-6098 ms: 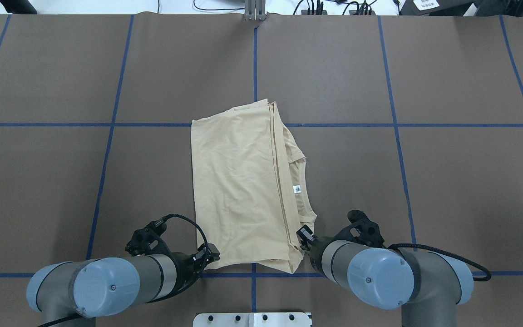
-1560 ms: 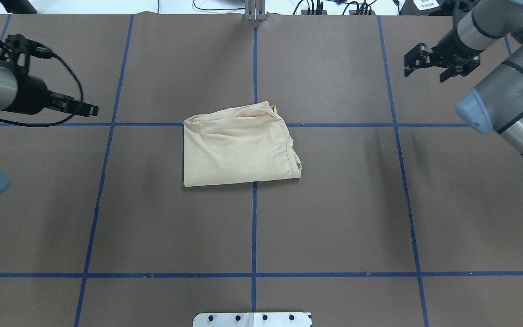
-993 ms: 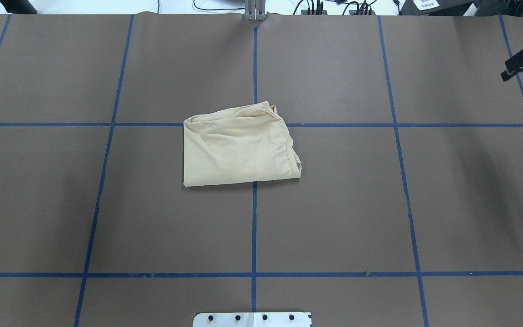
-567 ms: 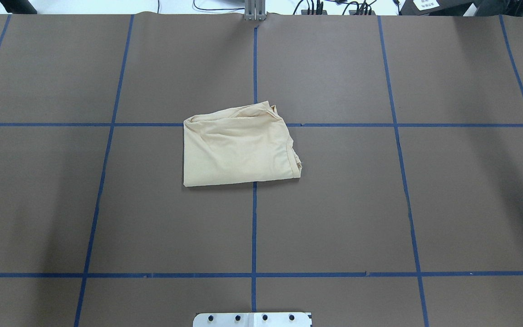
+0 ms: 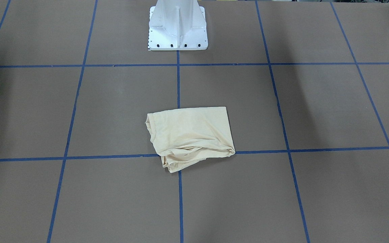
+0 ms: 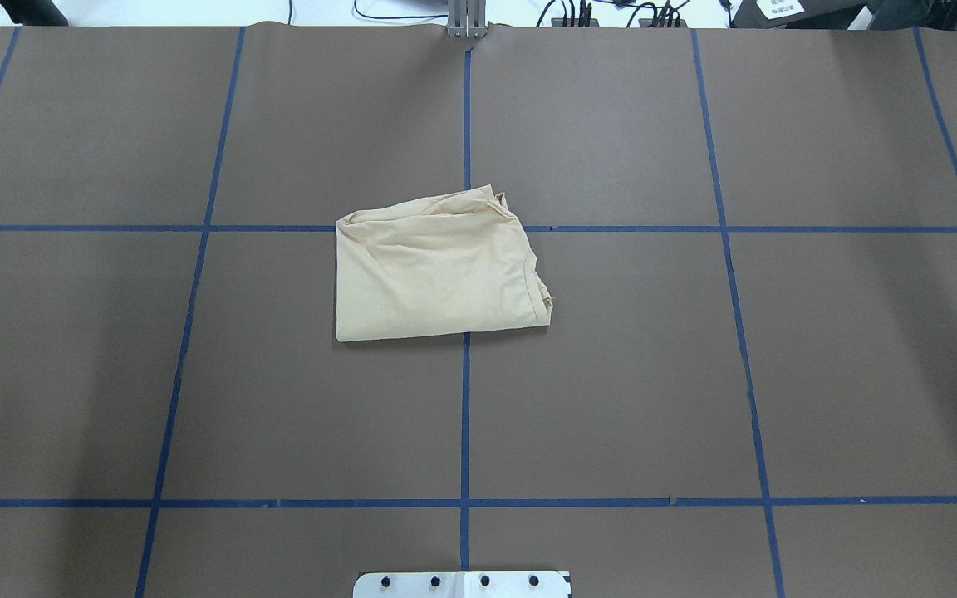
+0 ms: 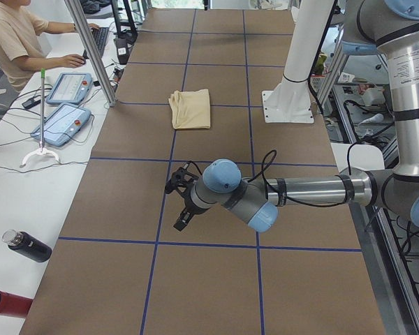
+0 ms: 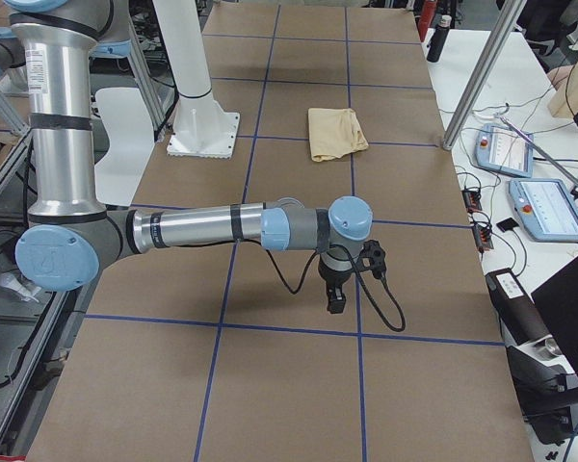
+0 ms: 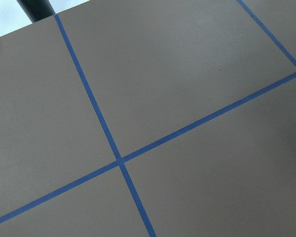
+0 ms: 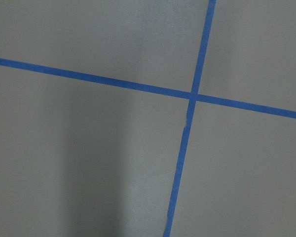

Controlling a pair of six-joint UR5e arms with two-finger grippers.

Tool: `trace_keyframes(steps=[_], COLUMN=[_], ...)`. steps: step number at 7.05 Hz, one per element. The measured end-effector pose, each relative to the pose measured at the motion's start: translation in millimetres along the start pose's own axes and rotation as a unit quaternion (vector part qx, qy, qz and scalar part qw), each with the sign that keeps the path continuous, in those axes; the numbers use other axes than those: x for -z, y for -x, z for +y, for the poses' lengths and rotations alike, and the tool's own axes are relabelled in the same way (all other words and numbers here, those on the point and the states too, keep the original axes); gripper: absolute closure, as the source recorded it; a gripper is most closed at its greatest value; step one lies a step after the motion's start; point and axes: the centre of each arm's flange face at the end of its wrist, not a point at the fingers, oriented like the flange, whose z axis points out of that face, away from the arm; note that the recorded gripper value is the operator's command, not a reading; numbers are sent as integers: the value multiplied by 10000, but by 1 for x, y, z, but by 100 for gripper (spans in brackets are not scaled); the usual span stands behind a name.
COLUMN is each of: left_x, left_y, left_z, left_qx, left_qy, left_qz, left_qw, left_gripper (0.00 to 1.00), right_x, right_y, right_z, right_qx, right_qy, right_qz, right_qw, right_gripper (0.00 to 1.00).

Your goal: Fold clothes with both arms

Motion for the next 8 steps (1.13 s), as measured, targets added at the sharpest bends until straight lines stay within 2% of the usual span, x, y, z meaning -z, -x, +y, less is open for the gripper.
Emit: trace_keyframes(steps=[2, 4, 5, 8], left_x=[1, 7, 12, 28], left_y=[-2, -3, -5, -22], left_z=[2, 0, -3, -17], left_qx=[82, 132, 107, -74], left_qy=[60, 47, -3, -177], left_qz=[78, 87, 66, 82], left_qw=[9999, 9999, 9999, 9998], left_gripper=[1, 1, 1, 1], right_x=[8, 18, 22, 21], right_y=[-7, -13, -16, -23], right_z=[3, 7, 8, 16], right_qx=[-77, -253, -292, -341], right_qy=[-106, -265, -321, -332], right_qz=[-125, -585, -669, -628], right_qw=[9998, 9976, 9968, 9969], right_gripper=[0, 0, 0, 0])
